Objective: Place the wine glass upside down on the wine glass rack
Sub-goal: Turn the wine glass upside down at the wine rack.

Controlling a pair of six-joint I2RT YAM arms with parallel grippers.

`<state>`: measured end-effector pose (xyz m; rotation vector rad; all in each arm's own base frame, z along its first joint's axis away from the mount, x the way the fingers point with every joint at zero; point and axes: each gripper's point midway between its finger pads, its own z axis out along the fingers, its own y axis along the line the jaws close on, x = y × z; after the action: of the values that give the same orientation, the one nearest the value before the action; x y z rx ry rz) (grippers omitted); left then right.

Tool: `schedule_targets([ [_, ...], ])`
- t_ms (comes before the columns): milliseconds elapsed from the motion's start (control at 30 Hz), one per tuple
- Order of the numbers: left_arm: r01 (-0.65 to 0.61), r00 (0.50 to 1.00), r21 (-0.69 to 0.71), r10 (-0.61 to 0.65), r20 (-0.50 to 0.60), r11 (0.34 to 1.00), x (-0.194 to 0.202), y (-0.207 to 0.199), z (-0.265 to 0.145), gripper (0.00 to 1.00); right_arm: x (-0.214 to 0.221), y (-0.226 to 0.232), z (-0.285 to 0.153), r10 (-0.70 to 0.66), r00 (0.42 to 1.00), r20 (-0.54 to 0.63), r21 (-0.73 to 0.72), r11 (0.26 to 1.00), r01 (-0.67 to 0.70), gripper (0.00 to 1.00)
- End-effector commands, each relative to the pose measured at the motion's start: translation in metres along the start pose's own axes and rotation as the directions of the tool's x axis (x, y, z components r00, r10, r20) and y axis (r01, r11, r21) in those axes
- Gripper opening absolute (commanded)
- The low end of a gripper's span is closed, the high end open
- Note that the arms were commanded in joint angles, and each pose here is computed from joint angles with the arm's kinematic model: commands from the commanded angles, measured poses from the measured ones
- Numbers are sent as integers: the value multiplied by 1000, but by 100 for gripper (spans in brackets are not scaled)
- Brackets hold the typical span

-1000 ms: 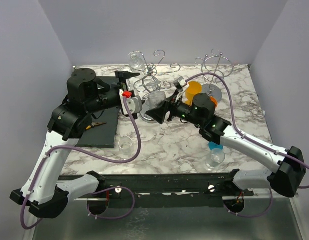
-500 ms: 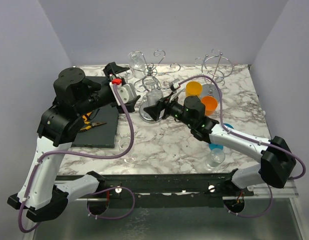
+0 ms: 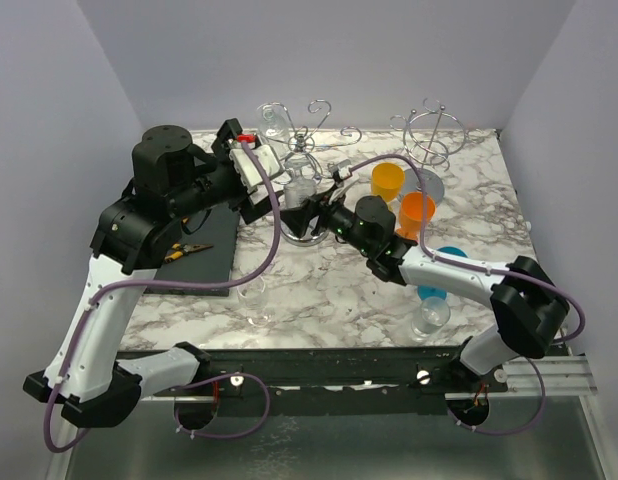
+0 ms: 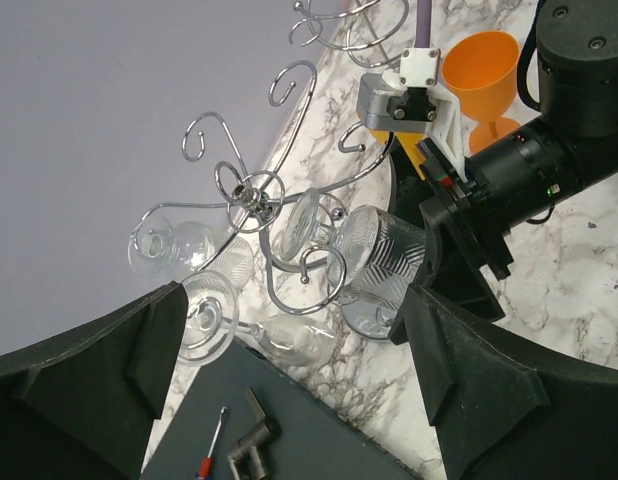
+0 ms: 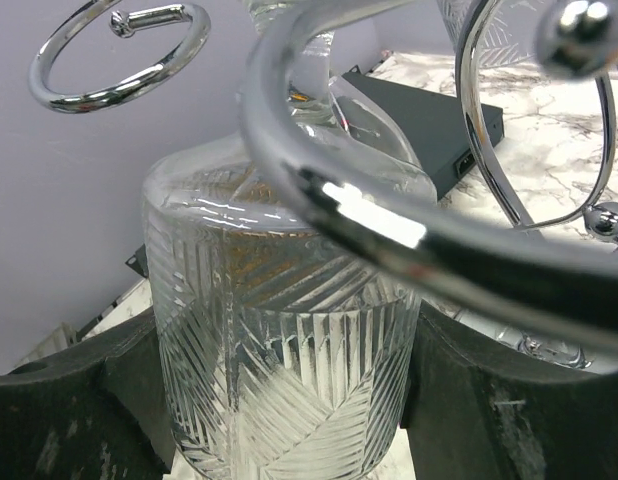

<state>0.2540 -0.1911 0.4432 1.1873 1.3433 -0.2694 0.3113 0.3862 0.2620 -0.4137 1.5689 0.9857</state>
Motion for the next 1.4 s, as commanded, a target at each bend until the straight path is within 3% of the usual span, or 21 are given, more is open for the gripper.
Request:
schedule_targets([
  [0, 50, 999, -32, -51, -19, 998, -2, 7, -2, 96, -36, 6, 8, 19, 987, 160, 2, 1000, -19, 26],
  [900, 174, 979, -66, -180, -100, 983, 11, 20, 22, 92, -36, 20, 34, -97, 964, 246, 38, 995, 91, 23],
  [1367, 173, 979, -65, -179, -101, 983, 9, 20, 19, 92, -31, 19, 46, -154, 953, 263, 61, 988, 142, 23],
])
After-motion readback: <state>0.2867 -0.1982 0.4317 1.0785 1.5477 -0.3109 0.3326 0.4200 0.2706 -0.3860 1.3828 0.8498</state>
